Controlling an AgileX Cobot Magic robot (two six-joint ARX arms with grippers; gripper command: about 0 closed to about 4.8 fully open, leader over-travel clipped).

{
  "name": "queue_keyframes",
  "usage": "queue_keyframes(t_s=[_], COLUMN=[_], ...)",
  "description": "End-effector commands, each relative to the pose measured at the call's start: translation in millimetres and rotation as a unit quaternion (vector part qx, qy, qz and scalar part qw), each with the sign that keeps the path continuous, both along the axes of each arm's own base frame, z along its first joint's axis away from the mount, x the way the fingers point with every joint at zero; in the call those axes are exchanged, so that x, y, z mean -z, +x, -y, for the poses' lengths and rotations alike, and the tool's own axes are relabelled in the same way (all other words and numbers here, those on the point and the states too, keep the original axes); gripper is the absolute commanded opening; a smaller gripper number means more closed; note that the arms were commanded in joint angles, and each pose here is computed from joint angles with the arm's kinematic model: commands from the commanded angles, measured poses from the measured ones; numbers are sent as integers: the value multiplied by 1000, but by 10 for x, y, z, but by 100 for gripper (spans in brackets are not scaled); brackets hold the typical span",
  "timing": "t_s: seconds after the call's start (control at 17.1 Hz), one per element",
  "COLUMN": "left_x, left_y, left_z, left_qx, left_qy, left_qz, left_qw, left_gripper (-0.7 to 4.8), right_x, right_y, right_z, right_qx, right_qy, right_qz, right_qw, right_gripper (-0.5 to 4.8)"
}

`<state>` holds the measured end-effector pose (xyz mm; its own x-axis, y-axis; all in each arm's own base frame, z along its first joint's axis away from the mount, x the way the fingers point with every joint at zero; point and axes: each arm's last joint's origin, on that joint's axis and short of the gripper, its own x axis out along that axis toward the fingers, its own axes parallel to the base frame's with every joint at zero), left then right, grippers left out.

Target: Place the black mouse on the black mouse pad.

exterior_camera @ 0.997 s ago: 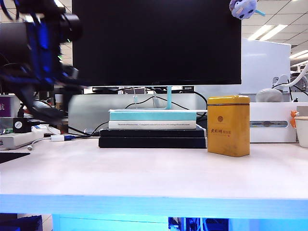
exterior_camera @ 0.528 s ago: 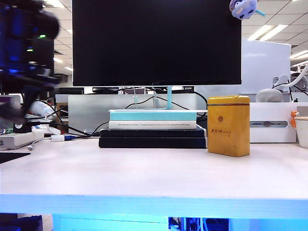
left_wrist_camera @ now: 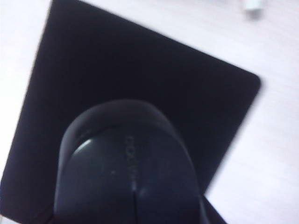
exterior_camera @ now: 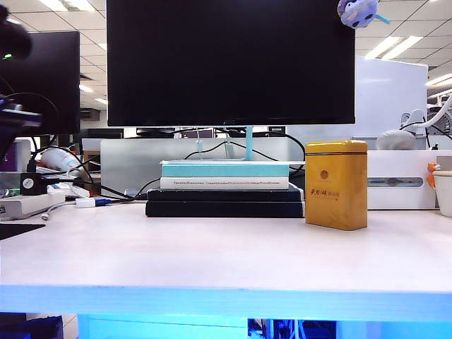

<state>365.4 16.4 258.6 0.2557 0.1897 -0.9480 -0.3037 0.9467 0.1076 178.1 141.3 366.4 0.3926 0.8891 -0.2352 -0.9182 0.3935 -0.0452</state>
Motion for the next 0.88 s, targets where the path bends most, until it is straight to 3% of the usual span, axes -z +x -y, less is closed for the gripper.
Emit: queue_keyframes(t_s=[0.06,0.35,0.65,0.88], left_x=[208,615,600,605], left_y=[-73,-223,-91,-96], left_z=[-66,-57,-63,-206], left_qx=[-8,5,2,-20], left_qy=[0,0,-2,11], left_qz=[-21,-63,9,9], left_qw=[1000,998,1000,1000], left_gripper=[305,305,305,305], right_x=[-46,-49,-50,-49], right_y=[1,-7,-8,-7], right_z=[-56,-75,-74,-74], right_qx=[-7,-7,-7,-7], right_qy=[13,14,14,14], right_qz=[22,25,25,24], right_qw=[1000,1000,1000,1000], right_gripper=[-1,-1,-1,-1])
